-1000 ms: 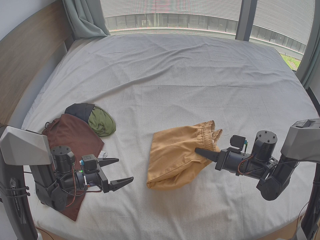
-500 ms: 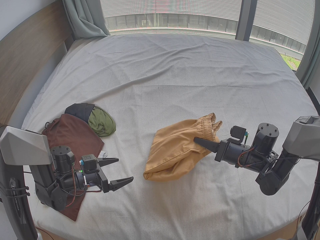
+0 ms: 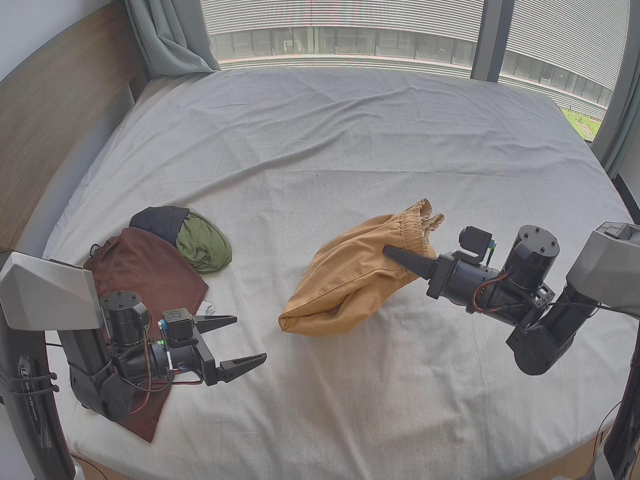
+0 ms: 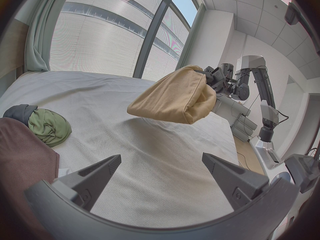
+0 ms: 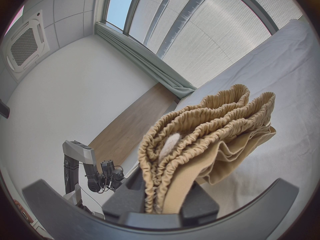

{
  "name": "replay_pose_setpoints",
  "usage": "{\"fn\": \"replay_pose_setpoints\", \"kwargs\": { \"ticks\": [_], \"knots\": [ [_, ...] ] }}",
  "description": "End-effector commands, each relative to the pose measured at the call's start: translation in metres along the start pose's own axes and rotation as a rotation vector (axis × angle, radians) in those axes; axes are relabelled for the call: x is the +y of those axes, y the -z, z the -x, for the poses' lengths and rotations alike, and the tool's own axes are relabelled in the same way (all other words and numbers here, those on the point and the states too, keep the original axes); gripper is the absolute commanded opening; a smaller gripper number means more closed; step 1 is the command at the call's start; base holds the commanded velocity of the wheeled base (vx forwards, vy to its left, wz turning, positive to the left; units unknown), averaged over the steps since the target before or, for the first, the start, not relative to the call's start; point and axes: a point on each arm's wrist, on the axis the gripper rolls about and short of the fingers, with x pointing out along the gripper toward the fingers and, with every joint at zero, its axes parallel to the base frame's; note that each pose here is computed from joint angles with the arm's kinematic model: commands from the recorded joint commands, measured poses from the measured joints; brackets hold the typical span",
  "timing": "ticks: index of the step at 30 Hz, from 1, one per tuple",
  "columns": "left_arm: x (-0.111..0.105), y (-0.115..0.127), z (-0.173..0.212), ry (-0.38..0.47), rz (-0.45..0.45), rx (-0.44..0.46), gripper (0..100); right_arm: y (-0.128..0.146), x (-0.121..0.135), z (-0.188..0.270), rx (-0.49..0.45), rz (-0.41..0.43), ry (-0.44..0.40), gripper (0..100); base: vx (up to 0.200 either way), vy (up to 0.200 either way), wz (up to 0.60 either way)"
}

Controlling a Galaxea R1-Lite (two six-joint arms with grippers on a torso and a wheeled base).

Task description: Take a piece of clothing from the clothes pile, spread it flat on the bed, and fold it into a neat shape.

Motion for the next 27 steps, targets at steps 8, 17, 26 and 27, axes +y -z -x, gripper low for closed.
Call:
{"fn": "replay_pose_setpoints", "kwargs": {
  "ticks": [8, 17, 26, 27],
  "knots": [
    [0.0, 0.0, 0.0, 0.001, 0.0, 0.0, 100, -0.01, -0.008, -0.02, -0.035, 0.021, -0.054, 0, 0.0, 0.0, 0.0],
    [0.0, 0.001, 0.0, 0.001, 0.003, 0.003, 100, -0.012, -0.02, -0.038, -0.042, 0.034, -0.105, 0, 0.0, 0.0, 0.0],
    [0.0, 0.001, 0.0, 0.001, 0.003, 0.003, 100, -0.006, -0.037, -0.05, -0.049, 0.018, -0.105, 0, 0.0, 0.0, 0.0],
    [0.0, 0.001, 0.0, 0.001, 0.003, 0.003, 100, -0.003, -0.042, -0.052, -0.045, 0.013, -0.101, 0, 0.0, 0.0, 0.0]
  ]
}}
